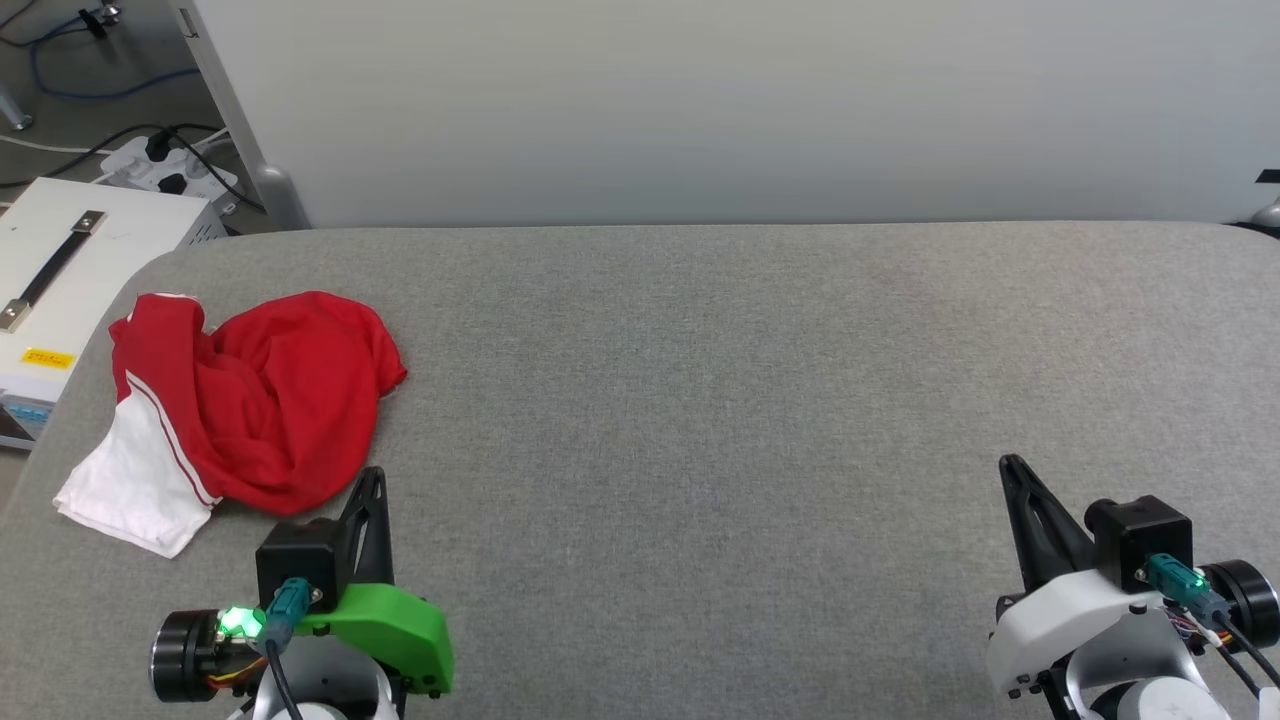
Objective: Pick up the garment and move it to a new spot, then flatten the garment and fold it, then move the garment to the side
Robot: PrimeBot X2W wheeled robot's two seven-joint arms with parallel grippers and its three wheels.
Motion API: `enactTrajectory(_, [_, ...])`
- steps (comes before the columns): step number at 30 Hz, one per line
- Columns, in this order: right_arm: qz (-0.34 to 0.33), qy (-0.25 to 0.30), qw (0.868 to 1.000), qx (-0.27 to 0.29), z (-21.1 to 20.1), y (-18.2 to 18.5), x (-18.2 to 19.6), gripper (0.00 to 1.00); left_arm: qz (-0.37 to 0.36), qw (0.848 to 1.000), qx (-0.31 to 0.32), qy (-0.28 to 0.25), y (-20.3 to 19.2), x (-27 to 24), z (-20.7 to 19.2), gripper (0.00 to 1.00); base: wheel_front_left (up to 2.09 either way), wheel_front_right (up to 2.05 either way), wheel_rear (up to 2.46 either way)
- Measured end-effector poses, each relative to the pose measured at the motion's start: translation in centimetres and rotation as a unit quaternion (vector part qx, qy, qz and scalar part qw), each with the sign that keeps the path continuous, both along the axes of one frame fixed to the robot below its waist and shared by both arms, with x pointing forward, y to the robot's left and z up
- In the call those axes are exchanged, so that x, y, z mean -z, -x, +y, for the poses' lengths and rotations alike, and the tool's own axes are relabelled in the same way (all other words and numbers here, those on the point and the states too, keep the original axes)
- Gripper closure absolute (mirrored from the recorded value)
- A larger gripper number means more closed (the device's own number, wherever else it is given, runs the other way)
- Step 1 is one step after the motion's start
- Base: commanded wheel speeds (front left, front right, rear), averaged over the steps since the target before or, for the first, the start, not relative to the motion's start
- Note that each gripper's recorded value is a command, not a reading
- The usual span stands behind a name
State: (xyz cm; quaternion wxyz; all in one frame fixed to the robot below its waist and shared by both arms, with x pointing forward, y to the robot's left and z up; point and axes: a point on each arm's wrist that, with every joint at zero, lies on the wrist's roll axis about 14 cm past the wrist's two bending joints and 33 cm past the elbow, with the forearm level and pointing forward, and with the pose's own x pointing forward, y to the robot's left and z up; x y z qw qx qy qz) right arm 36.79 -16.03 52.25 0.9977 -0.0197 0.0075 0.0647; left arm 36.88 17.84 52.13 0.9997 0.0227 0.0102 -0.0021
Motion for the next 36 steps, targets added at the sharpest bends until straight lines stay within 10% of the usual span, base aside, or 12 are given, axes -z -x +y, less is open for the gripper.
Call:
enactTrajectory(14, [0.0,0.0,1.0,0.0,0.01,0.0,0.0,1.0,0.0,1.0,0.0,0.0,0.0,0.0,0.0,1.0,0.0,0.0,0.0])
enactTrajectory(15, [0.0,0.0,1.0,0.0,0.0,0.0,0.0,0.0,0.0,1.0,0.0,0.0,0.0,0.0,0.0,0.0,0.0,0.0,0.0])
enactTrajectory(16, [0.0,0.0,1.0,0.0,-0.01,0.01,0.0,0.0,0.0,1.0,0.0,0.0,0.01,0.02,0.0,0.0,0.0,0.0,0.0])
enactTrajectory(17, [0.0,0.0,1.0,0.0,-0.01,0.01,0.0,1.0,0.001,1.0,0.0,0.0,0.03,0.04,0.0,1.0,0.0,0.0,0.0])
enactTrajectory(18, [0.0,0.0,1.0,0.0,-0.01,0.01,0.0,0.0,0.001,1.0,0.0,0.0,0.03,0.04,0.0,0.0,0.0,0.0,0.0])
enactTrajectory(36, [-0.017,-0.018,1.0,0.005,-0.34,-0.06,-0.74,0.0,-0.015,1.0,-0.002,0.012,0.0,-0.46,0.12,0.0,0.0,0.0,0.0])
